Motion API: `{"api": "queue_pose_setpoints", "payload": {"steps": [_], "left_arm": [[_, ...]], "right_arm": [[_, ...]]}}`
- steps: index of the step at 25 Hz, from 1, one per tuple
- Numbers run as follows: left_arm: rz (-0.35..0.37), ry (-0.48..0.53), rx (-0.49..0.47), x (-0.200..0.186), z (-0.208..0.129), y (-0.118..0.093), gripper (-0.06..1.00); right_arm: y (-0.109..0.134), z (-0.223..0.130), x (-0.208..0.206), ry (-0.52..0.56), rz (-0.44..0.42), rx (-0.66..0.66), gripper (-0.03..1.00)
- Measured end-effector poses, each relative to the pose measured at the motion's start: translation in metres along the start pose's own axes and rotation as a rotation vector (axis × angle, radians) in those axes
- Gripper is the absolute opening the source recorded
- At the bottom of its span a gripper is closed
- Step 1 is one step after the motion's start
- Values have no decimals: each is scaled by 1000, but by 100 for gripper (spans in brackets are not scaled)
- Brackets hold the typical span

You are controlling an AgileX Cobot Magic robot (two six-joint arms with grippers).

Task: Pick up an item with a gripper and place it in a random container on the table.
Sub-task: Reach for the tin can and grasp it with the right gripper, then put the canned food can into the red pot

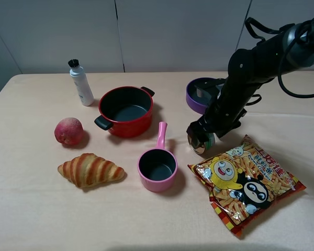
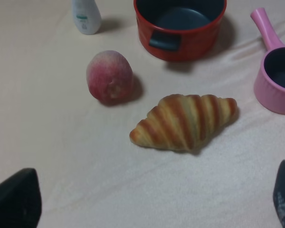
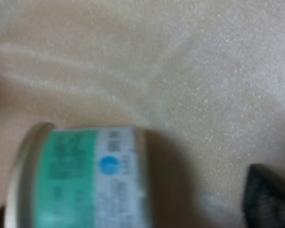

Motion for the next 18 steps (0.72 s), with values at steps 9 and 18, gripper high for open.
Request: {"api": "queue_pose_setpoints", "payload": {"steps": [9, 18], "left_arm": [[0, 0, 0, 0, 0, 0, 99], [0, 0, 0, 0, 0, 0, 99]], "right_arm": [[0, -1, 0, 7, 1, 4, 29], [0, -3, 0, 21, 1, 10, 29]]}}
Point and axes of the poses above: a point on each arm's last joint axis where the gripper is mounted, x pointing out along that axis toward the gripper, y along the wrist's bending axis when the last joint is at zero, z = x × y, the point moved 4 cm from there along x, pointing out along that axis toward the gripper, and after that the axes turned 9 degrees about x, right-handed, at the moved point
